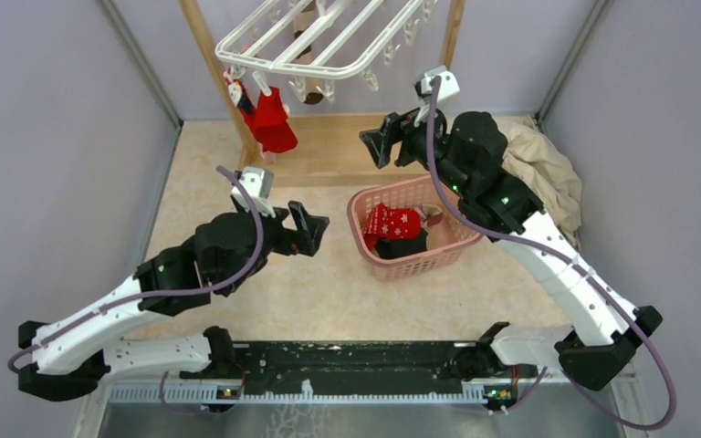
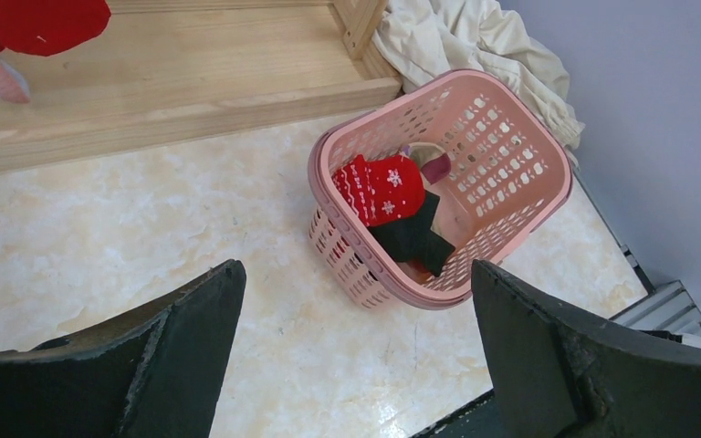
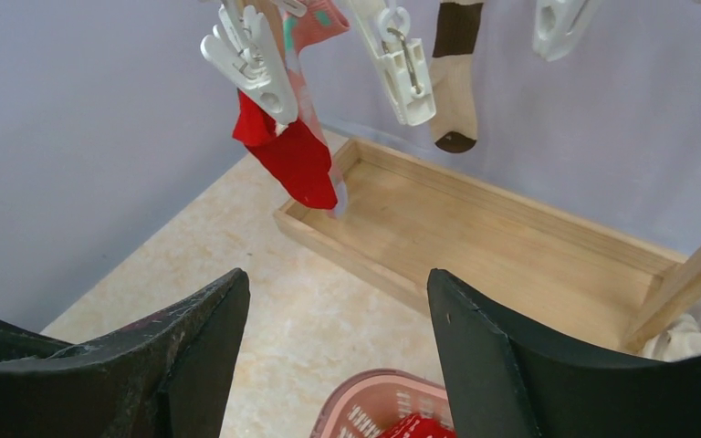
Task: Remove the socks clipped to the hanger
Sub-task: Adjust the hanger on the clothesline.
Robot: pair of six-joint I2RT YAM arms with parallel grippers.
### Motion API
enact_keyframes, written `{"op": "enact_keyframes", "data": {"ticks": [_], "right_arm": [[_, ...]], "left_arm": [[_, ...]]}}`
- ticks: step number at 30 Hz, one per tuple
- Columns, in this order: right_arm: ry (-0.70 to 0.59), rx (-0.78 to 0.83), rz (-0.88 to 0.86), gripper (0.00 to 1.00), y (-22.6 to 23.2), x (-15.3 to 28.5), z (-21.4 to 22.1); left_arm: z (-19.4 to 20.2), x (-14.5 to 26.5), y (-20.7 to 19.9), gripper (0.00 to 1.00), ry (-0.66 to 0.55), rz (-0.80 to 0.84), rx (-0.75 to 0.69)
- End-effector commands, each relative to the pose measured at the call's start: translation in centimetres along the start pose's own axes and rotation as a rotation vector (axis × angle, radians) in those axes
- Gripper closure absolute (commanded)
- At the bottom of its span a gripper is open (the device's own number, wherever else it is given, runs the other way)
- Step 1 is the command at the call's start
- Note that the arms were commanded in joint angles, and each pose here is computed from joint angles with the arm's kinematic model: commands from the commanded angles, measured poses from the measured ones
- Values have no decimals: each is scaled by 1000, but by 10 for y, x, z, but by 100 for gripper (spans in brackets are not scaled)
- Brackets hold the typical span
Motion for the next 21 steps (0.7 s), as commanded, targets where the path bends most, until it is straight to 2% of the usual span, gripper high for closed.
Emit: {"op": "enact_keyframes", "data": {"ticks": [1, 9, 15, 21], "right_arm": [[-16, -18, -62, 28, 11, -14, 6], [28, 15, -16, 27, 20, -35, 15], [-6, 41, 43, 24, 16, -38, 7], [27, 62, 19, 18, 16, -40, 14]], "left_arm": [[4, -1, 0, 1, 10, 0, -7], [-3, -27, -17, 1, 34, 7, -91], [-6, -48, -9, 1, 50, 13, -84], [-4, -43, -2, 1, 24, 9, -58]]}}
Point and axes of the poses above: each gripper's point midway between its finger pads, its own x axis back along the fingers, its own y axis along the line the jaws close on, z = x × y, the point moved 9 cm from there along x, back along the fingers, and after that the axes turned 15 degrees about -x, right-handed, at the moved point
